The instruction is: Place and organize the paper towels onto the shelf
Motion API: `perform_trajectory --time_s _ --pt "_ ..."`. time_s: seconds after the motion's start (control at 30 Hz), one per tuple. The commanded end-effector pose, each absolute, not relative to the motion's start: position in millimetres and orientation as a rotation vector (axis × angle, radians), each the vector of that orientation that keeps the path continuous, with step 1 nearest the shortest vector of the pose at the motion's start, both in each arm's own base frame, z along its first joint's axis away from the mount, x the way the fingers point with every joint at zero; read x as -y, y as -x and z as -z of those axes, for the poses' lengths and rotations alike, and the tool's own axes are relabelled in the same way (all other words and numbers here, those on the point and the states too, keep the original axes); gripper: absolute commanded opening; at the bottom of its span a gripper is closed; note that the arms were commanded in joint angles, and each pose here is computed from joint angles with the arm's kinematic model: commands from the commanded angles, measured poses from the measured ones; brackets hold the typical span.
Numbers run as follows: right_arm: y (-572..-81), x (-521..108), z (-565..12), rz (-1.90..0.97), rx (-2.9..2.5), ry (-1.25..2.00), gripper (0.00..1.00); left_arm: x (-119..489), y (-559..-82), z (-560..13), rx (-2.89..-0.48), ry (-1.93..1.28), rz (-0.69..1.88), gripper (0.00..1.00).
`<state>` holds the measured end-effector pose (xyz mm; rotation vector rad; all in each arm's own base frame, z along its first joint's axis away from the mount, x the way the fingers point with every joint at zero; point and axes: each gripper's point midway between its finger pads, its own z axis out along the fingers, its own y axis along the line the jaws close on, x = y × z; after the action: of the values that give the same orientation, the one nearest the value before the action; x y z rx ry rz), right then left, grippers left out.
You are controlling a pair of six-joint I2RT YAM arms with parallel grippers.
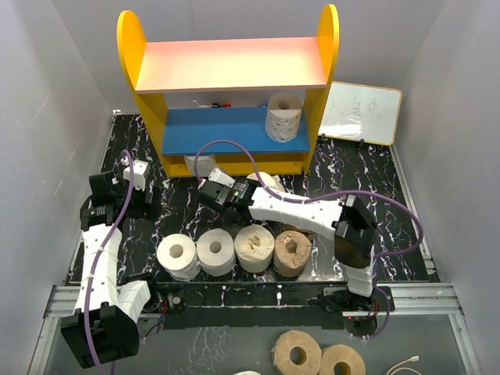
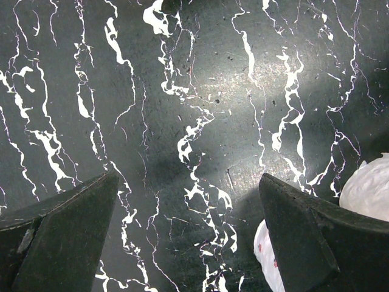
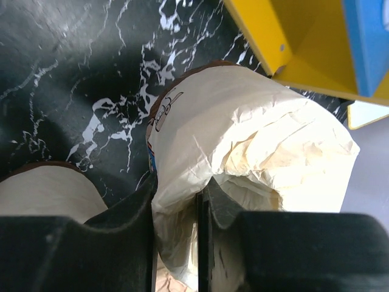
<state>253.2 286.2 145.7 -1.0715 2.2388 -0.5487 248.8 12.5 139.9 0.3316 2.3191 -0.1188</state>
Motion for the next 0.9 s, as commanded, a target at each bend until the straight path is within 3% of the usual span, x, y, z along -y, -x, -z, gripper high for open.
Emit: perform_trajectory --time_s 0.0,0.67,0.87 --pt "-262.8 -295.7 -213.1 0.48 -2.132 1.026 0.0 -9.0 -248.2 -140.3 -2.318 -0.33 0.152 0.99" --pt "-268.0 -312.7 -316.6 0.196 -1.907 0.97 0.0 -5.2 -246.5 -134.4 -2.353 -0.337 0.204 0.99" --pt "-284.9 -321.3 -374.8 0.071 -1.722 0.879 0.0 -4.6 -246.0 -132.7 -2.364 -0.337 0.216 0.99"
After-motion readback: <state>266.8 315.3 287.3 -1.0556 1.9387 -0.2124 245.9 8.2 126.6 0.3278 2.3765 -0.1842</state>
